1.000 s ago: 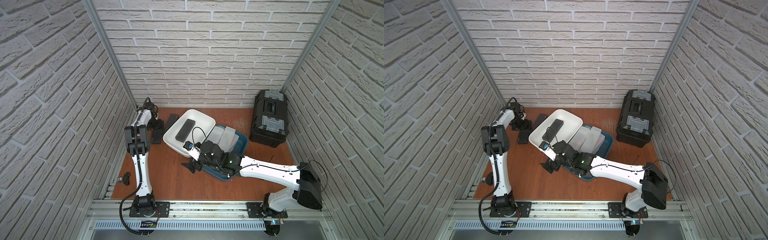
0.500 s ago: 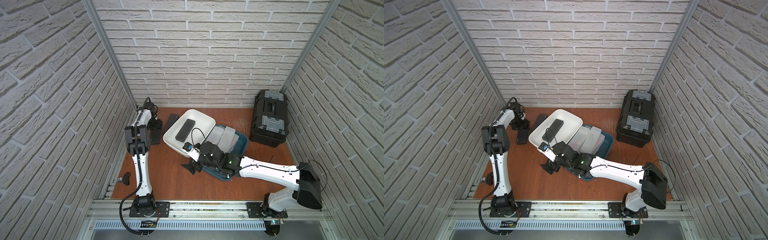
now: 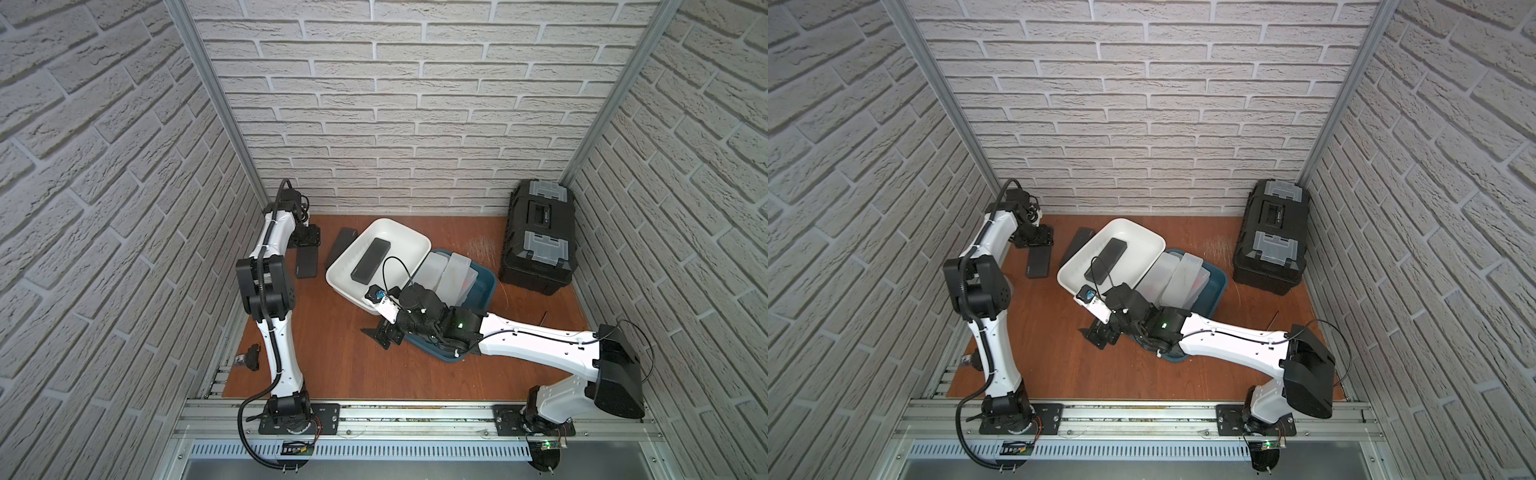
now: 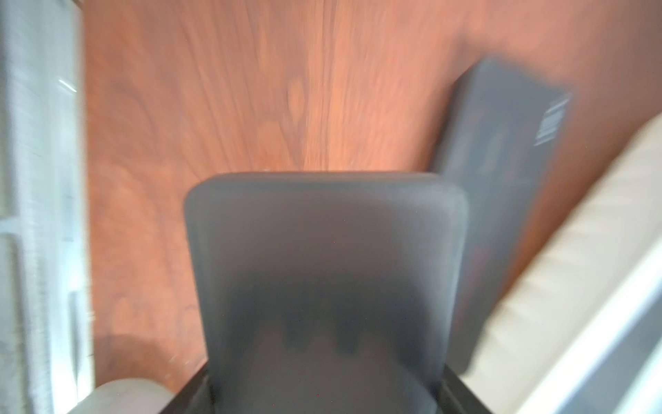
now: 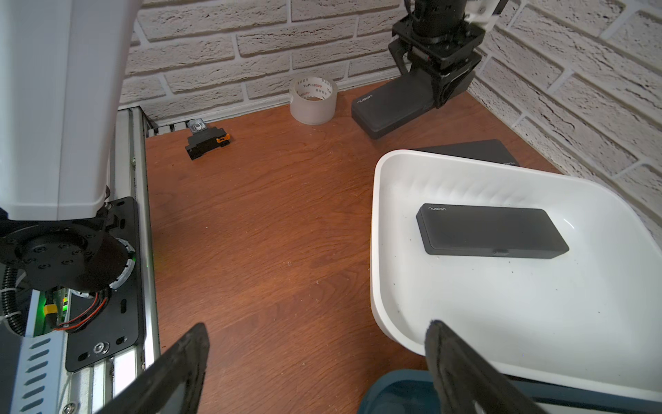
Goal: Place the pencil cases by color into the storage box
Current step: Pick up the pencil case from the center of the board, then place the pencil case at the storage box.
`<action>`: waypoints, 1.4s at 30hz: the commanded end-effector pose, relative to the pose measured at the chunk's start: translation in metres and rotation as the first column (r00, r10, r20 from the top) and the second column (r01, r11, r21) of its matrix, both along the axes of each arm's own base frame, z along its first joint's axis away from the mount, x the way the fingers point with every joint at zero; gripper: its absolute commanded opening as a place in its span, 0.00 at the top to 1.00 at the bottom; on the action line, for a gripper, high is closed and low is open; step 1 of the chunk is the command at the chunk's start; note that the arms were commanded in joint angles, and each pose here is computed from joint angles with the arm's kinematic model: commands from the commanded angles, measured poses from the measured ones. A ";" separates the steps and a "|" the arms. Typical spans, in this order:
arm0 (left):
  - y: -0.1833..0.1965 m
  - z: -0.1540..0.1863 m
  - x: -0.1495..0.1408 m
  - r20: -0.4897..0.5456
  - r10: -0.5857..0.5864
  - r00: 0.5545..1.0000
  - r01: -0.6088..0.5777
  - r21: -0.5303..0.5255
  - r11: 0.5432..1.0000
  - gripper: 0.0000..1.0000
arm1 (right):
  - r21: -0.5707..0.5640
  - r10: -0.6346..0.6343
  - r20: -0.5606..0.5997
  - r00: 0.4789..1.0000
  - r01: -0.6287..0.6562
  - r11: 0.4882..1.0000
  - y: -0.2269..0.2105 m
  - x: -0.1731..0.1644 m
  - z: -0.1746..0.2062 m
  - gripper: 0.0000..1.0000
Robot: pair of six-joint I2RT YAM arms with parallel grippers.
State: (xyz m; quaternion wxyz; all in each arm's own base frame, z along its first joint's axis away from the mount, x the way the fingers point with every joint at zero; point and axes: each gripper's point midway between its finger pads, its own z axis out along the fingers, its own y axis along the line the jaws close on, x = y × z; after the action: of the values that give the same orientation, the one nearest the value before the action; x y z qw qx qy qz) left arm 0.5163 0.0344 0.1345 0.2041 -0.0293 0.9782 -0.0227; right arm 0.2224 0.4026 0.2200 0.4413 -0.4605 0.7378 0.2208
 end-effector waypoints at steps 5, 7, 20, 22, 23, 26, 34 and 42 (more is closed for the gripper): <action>-0.055 0.074 -0.009 0.136 -0.152 0.979 0.154 -0.002 0.988 0.28 | 0.078 -0.020 0.084 0.996 0.014 0.997 -0.005 -0.011 0.038 0.06; -0.073 0.083 -0.012 0.147 -0.206 0.968 0.205 0.018 0.979 0.28 | 0.087 -0.035 0.109 0.993 0.025 0.996 -0.010 -0.014 0.044 0.06; -0.196 0.079 -0.044 0.122 -0.533 0.838 0.535 0.012 0.845 0.27 | 0.134 -0.211 0.244 0.947 0.183 0.974 -0.072 -0.019 0.062 0.06; -0.205 0.068 -0.043 0.101 -0.556 0.825 0.557 0.013 0.830 0.27 | 0.140 -0.216 0.240 0.946 0.187 0.972 -0.076 -0.020 0.064 0.06; -0.209 0.063 -0.041 0.098 -0.564 0.820 0.566 0.015 0.824 0.27 | 0.141 -0.216 0.238 0.947 0.187 0.972 -0.077 -0.021 0.064 0.06; -0.222 0.043 -0.033 0.067 -0.583 0.810 0.584 0.014 0.812 0.27 | 0.141 -0.220 0.231 0.948 0.191 0.971 -0.079 -0.022 0.063 0.06; -0.236 -0.008 -0.014 -0.025 -0.567 0.823 0.568 -0.005 0.823 0.27 | 0.118 -0.217 0.228 0.949 0.195 0.974 -0.081 -0.024 0.061 0.06; -0.232 -0.045 -0.015 -0.104 -0.553 0.827 0.554 -0.015 0.832 0.27 | 0.102 -0.206 0.224 0.953 0.187 0.977 -0.076 -0.023 0.057 0.06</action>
State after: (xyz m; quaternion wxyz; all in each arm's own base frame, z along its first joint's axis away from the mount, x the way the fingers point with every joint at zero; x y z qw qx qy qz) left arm 0.5004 -0.1995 0.0849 0.1365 0.2616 0.9524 -0.0767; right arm 0.1999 0.3233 0.2726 0.5589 -0.3934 0.7154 0.1449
